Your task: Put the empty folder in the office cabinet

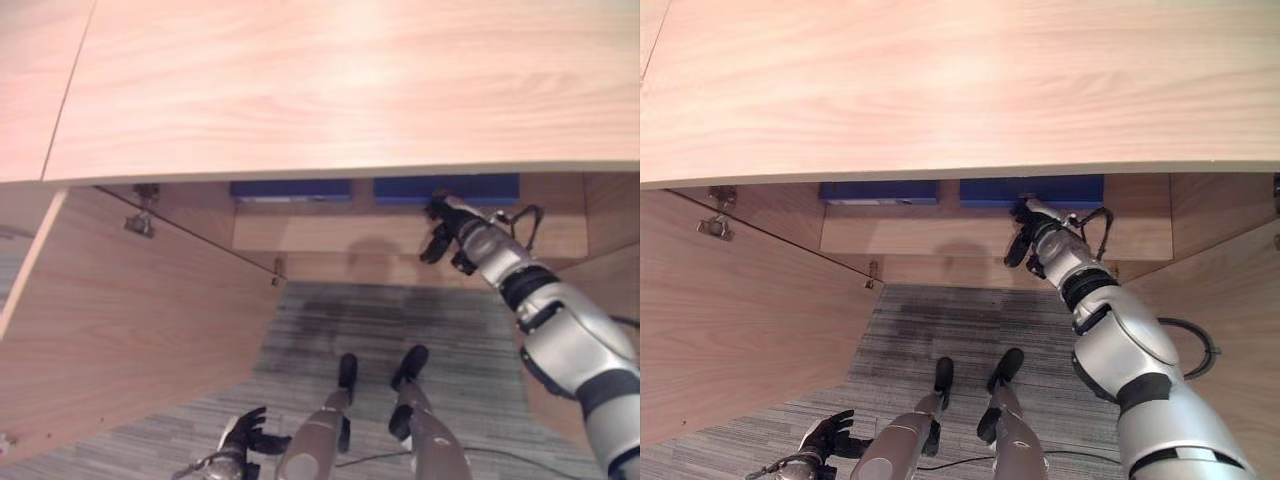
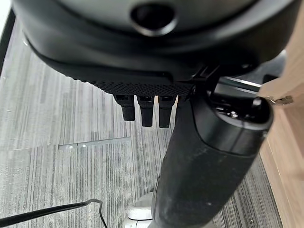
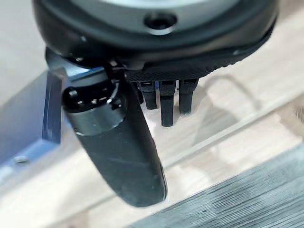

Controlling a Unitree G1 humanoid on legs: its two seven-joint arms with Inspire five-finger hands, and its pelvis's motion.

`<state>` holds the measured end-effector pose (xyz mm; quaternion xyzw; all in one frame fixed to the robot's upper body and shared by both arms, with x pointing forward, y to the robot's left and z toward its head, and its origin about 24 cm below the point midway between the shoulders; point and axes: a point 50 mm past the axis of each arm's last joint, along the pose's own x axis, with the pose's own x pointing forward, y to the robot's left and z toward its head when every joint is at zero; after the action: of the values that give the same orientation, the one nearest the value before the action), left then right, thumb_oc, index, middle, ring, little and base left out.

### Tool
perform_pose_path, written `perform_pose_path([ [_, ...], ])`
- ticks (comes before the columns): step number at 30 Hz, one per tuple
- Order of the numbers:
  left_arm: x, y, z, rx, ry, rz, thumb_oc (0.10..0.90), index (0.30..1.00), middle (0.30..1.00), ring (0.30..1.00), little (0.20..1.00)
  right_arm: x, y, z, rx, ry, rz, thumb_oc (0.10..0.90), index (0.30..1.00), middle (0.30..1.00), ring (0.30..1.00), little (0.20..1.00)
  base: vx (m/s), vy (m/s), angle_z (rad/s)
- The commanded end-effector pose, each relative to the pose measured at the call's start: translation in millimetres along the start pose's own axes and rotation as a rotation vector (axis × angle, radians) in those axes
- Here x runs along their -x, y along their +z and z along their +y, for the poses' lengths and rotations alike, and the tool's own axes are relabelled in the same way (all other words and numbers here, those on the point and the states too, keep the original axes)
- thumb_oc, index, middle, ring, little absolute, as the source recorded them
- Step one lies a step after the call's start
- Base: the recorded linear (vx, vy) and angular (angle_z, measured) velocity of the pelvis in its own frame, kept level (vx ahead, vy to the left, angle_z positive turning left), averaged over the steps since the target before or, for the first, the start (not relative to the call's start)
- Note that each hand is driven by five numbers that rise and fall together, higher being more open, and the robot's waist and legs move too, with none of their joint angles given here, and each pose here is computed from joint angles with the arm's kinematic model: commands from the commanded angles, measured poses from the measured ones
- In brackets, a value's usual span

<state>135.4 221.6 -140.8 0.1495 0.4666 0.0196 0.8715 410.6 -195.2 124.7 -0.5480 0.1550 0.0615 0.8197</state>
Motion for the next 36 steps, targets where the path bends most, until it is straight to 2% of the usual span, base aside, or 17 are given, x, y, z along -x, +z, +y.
perform_pose_path([
  [1, 5, -21, 38, -0.223, 0.079, 0.065, 0.800, 0.900, 0.900, 0.900, 0.900, -1, -20, 9, 0.150, 0.048, 0.102, 0.800, 0.900, 0.900, 0.900, 0.900, 0.02, -0.004, 0.09],
  [3, 3, -16, 35, -0.259, 0.062, 0.055, 0.800, 0.900, 0.900, 0.900, 0.900, 1, -39, 28, 0.171, 0.115, 0.164, 0.800, 0.900, 0.900, 0.900, 0.900, 0.03, 0.027, 0.14],
  [4, 2, -15, 33, -0.274, 0.049, 0.058, 0.800, 0.900, 0.900, 0.900, 0.900, 4, -54, 50, 0.149, 0.184, 0.209, 0.800, 0.900, 0.900, 0.900, 0.900, 0.02, 0.049, 0.24],
  [5, 2, -15, 34, -0.274, 0.049, 0.059, 0.800, 0.900, 0.900, 0.900, 0.900, 4, -54, 50, 0.149, 0.184, 0.209, 0.800, 0.900, 0.900, 0.900, 0.900, 0.02, 0.061, 0.35],
  [7, 1, -15, 32, -0.284, 0.042, 0.070, 0.800, 0.900, 0.900, 0.900, 0.900, 8, -67, 70, 0.123, 0.241, 0.245, 0.800, 0.900, 0.900, 0.900, 0.900, 0.02, 0.079, 0.23],
  [8, 0, -17, 26, -0.295, 0.027, 0.087, 0.800, 0.900, 0.900, 0.900, 0.900, 13, -77, 91, 0.115, 0.305, 0.278, 0.800, 0.900, 0.900, 0.900, 0.900, 0.03, 0.084, 0.05],
  [9, 0, -17, 26, -0.296, 0.026, 0.088, 0.800, 0.900, 0.900, 0.900, 0.900, 13, -77, 92, 0.115, 0.305, 0.278, 0.800, 0.900, 0.900, 0.900, 0.900, 0.02, 0.094, 0.02],
  [11, 0, -19, 21, -0.304, 0.014, 0.103, 0.800, 0.900, 0.900, 0.900, 0.900, 20, -87, 114, 0.102, 0.367, 0.301, 0.800, 0.900, 0.900, 0.900, 0.900, 0.01, 0.111, -0.02],
  [12, -1, -22, 16, -0.320, 0.002, 0.128, 0.800, 0.900, 0.900, 0.900, 0.900, 28, -95, 136, 0.091, 0.432, 0.317, 0.800, 0.900, 0.900, 0.900, 0.900, 0.01, 0.121, -0.03],
  [13, -1, -23, 16, -0.320, 0.001, 0.129, 0.800, 0.900, 0.900, 0.900, 0.900, 28, -95, 136, 0.091, 0.432, 0.317, 0.800, 0.900, 0.900, 0.900, 0.900, -0.01, 0.130, 0.03],
  [15, 1, -31, 10, -0.331, -0.019, 0.179, 0.800, 0.900, 0.900, 0.900, 0.900, 39, -105, 161, 0.085, 0.511, 0.335, 0.800, 0.900, 0.900, 0.900, 0.900, 0.00, 0.142, 0.02],
  [27, 1, -40, 10, -0.352, -0.050, 0.257, 0.800, 0.900, 0.900, 0.900, 0.900, 67, -150, 188, -0.045, 0.580, 0.455, 0.800, 0.900, 0.900, 0.900, 0.900, -0.01, 0.112, -0.18],
  [31, 3, -45, 14, -0.380, -0.056, 0.279, 0.800, 0.900, 0.900, 0.900, 0.900, 89, -167, 213, -0.174, 0.597, 0.513, 0.800, 0.900, 0.900, 0.900, 0.900, -0.04, 0.039, -0.54],
  [32, 4, -48, 16, -0.386, -0.056, 0.292, 0.800, 0.900, 0.900, 0.900, 0.900, 96, -170, 223, -0.233, 0.607, 0.530, 0.800, 0.900, 0.900, 0.900, 0.900, -0.07, 0.034, -0.81],
  [33, 6, -52, 18, -0.395, -0.055, 0.307, 0.800, 0.900, 0.900, 0.900, 0.900, 109, -176, 237, -0.388, 0.589, 0.567, 0.800, 0.900, 0.900, 0.900, 0.900, -0.06, 0.022, -0.76],
  [34, 6, -53, 18, -0.396, -0.055, 0.307, 0.800, 0.900, 0.900, 0.900, 0.900, 109, -176, 237, -0.388, 0.589, 0.567, 0.800, 0.900, 0.900, 0.900, 0.900, -0.01, 0.032, -0.84],
  [36, 6, -54, 17, -0.392, -0.053, 0.311, 0.800, 0.900, 0.900, 0.900, 0.900, 123, -184, 250, -0.548, 0.564, 0.625, 0.800, 0.900, 0.900, 0.900, 0.900, 0.00, 0.019, -1.02],
])
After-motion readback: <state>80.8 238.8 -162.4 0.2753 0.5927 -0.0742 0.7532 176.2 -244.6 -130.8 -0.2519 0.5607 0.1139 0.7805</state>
